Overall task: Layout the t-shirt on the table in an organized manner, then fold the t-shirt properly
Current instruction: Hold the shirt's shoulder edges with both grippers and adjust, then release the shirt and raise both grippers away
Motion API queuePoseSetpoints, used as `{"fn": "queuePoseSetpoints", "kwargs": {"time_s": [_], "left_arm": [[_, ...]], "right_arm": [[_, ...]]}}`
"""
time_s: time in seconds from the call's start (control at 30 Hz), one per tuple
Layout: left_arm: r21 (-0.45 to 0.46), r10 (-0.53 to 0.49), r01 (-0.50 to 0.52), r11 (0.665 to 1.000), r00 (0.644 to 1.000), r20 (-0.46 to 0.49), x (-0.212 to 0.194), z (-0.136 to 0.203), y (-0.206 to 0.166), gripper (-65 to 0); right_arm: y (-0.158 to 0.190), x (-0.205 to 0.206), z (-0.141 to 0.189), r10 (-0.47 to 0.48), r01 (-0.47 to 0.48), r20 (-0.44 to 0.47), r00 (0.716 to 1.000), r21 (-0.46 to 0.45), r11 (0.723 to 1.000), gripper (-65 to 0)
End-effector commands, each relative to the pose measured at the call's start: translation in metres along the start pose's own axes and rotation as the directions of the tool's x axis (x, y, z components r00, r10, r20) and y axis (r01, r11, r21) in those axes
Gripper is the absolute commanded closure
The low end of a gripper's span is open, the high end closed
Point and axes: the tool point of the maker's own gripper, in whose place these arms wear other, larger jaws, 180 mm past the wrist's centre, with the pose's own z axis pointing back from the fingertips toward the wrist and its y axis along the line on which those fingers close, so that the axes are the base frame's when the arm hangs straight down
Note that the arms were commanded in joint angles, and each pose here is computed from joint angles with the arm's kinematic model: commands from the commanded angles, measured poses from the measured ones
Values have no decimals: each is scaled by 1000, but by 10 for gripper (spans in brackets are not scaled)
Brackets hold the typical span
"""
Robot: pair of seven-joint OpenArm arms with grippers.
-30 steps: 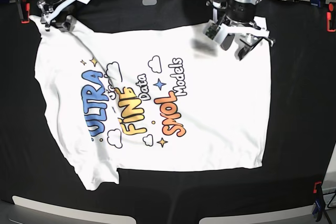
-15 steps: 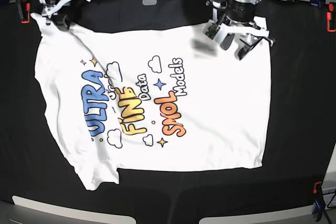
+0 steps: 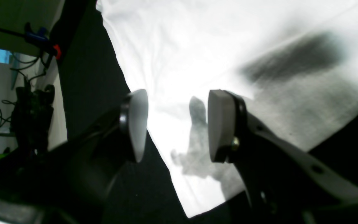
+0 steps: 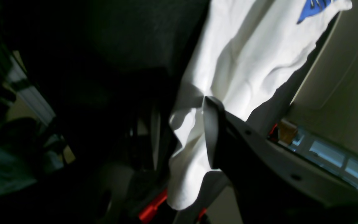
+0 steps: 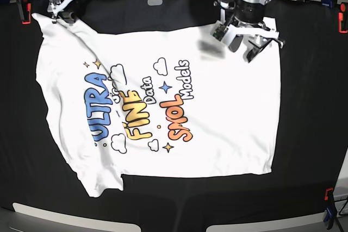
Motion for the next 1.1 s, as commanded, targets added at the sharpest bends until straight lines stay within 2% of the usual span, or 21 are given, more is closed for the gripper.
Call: {"fn": "queuePoseSetpoints", "kwargs": {"time_s": [0.0, 0.17, 0.47, 0.7, 0.83, 0.97, 1.07], "left_arm": [[37, 14, -15, 999, 999, 35, 9, 2, 9, -284], [37, 14, -15, 999, 999, 36, 9, 2, 9, -284], [37, 13, -15, 999, 999, 36, 9, 2, 9, -284], [37, 13, -15, 999, 999, 36, 9, 2, 9, -284], [37, 13, -15, 999, 999, 36, 9, 2, 9, -284], [37, 13, -15, 999, 999, 36, 9, 2, 9, -284], [37, 13, -15, 999, 999, 36, 9, 2, 9, -284]], "right_arm": [[-9, 1, 0, -6, 6, 5, 1000, -34, 999, -220], [-22, 3, -5, -28, 28, 4, 1000, -76, 997, -220], [-21, 1, -6, -39, 38, -8, 999, -70, 997, -214], [-16, 3, -6, -78, 77, -11, 997, -48, 996, 0], [-17, 8, -1, -80, 79, -10, 997, -77, 994, 0], [-15, 15, 19, -101, 95, -41, 994, -122, 988, 0], [0, 34, 34, -87, 87, 0, 996, -87, 992, 0]]}}
